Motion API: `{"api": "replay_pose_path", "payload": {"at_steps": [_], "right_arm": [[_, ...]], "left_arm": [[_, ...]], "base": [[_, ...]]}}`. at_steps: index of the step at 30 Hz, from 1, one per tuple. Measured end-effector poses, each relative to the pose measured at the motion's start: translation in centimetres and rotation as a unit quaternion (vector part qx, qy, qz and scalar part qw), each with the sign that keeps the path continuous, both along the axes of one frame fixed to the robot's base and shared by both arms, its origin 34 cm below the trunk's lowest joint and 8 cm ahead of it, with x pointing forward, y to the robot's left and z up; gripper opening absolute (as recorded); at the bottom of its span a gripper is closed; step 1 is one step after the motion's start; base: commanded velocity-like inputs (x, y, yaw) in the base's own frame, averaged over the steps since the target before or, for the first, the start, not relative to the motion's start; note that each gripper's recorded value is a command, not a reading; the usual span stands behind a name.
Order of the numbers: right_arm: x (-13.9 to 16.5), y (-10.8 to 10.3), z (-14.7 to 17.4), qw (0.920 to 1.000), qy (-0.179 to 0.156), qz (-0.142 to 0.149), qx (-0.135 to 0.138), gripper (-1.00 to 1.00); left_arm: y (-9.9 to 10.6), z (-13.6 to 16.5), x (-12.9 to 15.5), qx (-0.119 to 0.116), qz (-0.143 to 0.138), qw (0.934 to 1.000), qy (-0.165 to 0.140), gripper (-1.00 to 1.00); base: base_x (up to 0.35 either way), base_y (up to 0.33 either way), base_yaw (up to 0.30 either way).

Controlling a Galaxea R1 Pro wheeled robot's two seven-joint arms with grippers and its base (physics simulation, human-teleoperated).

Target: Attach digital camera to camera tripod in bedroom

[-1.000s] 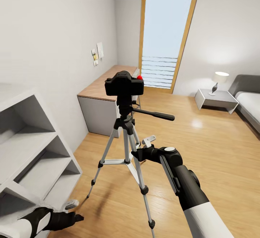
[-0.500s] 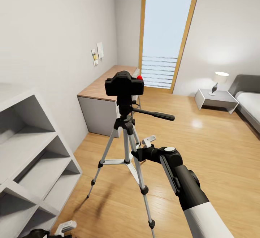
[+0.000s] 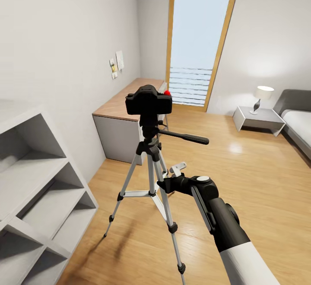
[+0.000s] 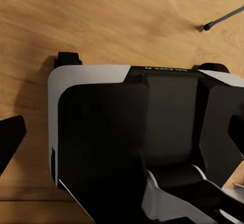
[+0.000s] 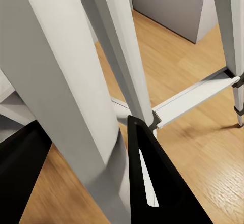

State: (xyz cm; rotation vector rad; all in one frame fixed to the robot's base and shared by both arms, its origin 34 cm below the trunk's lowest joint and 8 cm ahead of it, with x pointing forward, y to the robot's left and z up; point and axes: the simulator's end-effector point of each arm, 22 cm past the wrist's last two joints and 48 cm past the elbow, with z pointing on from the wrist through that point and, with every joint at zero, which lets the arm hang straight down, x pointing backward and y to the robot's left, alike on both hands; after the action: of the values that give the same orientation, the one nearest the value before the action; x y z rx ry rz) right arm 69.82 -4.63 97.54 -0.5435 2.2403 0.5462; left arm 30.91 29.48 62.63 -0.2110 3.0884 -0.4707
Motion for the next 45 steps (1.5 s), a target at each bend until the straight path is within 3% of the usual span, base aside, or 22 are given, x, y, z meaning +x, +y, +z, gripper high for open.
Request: {"api": "replay_pose_path", "payload": {"at_steps": [6,7,12,18,29,45], "right_arm": [[0.0,0.0,0.0,1.0,0.0,0.0,0.0,-1.0],[0.0,0.0,0.0,1.0,0.0,0.0,0.0,-1.0],[0.0,0.0,0.0,1.0,0.0,0.0,0.0,-1.0],[0.0,0.0,0.0,1.0,0.0,0.0,0.0,-1.0],[0.0,-0.1,-0.1,1.0,0.001,-0.001,0.001,-1.0],[0.0,-0.1,-0.1,1.0,0.001,-0.001,0.001,-1.0]], "left_arm": [[2.2,-1.3,-3.2,0.084,0.0,0.996,0.03,1.0],[2.6,-1.6,-4.3,0.112,0.003,0.993,0.04,1.0],[3.1,-2.0,-7.1,0.165,0.027,0.9839,0.065,1.0],[3.0,-2.0,-9.8,0.181,0.048,0.9786,0.086,1.0],[3.1,-1.8,-14.5,0.188,0.05,0.974,0.116,1.0],[3.1,-1.8,-15.2,0.188,0.05,0.9735,0.12,1.0]], "base": [[0.0,0.0,0.0],[0.0,0.0,0.0],[0.0,0.0,0.0],[0.0,0.0,0.0],[0.0,0.0,0.0],[0.0,0.0,0.0]]}}
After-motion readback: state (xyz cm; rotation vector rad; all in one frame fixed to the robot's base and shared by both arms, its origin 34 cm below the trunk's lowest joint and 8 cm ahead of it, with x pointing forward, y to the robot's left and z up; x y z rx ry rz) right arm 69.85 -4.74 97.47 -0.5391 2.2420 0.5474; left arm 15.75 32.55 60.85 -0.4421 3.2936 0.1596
